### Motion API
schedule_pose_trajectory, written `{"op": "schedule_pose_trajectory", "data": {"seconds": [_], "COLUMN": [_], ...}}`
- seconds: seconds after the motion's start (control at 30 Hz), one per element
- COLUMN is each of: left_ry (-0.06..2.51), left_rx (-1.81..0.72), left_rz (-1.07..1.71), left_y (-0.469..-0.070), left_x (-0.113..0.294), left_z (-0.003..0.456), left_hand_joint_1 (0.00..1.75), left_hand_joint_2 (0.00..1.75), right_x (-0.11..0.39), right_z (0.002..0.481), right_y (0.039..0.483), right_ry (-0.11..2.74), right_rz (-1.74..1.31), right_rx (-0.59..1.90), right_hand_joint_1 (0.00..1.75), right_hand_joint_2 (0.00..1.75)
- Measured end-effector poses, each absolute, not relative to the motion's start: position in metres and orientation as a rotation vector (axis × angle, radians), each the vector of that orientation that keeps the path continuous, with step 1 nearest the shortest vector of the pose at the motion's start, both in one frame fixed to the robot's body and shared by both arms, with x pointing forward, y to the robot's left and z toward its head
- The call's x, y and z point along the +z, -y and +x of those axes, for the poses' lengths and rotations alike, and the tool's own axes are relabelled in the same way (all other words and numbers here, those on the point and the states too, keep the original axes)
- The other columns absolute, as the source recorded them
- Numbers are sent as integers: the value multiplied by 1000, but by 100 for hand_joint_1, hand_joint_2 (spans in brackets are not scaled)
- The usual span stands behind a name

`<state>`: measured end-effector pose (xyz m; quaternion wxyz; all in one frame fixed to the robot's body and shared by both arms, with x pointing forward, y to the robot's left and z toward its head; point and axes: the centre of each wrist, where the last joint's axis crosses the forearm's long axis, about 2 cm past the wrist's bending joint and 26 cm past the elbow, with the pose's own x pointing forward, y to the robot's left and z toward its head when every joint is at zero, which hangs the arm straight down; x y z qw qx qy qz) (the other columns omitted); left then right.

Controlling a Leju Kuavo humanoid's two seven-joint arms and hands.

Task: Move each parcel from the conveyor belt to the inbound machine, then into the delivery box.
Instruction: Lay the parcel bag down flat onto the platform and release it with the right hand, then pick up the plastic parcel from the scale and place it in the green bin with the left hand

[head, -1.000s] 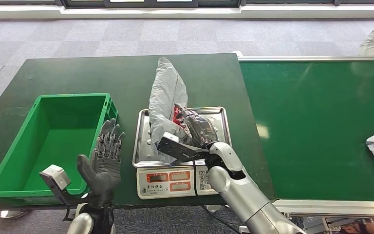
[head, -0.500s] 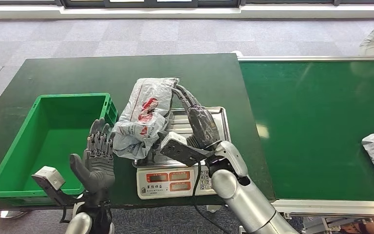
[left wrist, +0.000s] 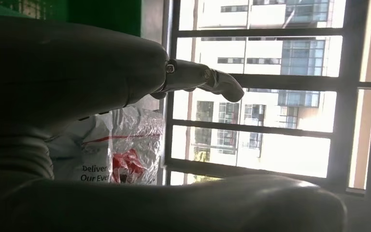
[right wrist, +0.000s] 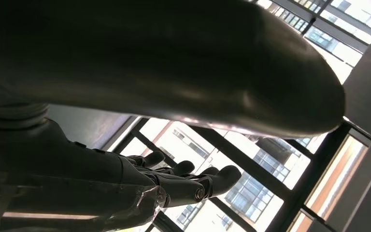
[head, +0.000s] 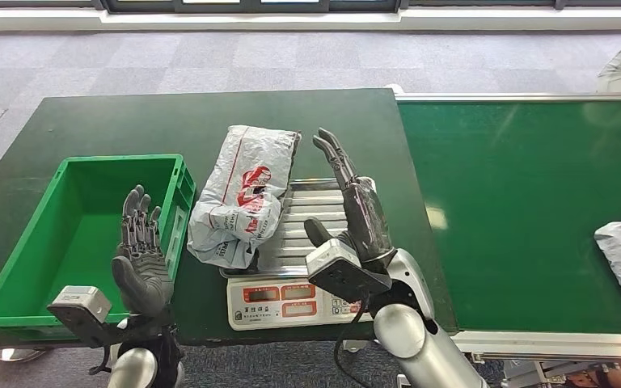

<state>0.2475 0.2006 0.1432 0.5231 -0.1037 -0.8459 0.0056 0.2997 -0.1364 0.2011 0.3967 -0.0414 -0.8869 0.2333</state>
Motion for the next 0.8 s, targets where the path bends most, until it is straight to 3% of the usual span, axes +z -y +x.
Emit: {"op": "schedule_pose_trajectory", "data": {"seconds": [0.03, 0.17, 0.4, 0.8], "left_ry": [2040, 2066, 2044, 2012], "left_rx": [-34, -227, -587, -700], "left_rz": [-217, -90, 102, 121], "left_y": [-202, -207, -204, -204], "left_x": [146, 159, 180, 180], "left_z": [251, 268, 318, 338], "left_hand_joint_1": [0, 0, 0, 0], "left_hand_joint_2": [0, 175, 175, 175], "right_x": [201, 200, 195, 192], "right_z": [297, 289, 279, 277], "right_y": [139, 146, 152, 157], "right_ry": [2257, 2279, 2284, 2284], "right_rz": [-106, -105, -79, -82], "right_rx": [577, 549, 523, 529], "right_hand_joint_1": [0, 0, 0, 0], "right_hand_joint_2": [0, 0, 0, 0]}}
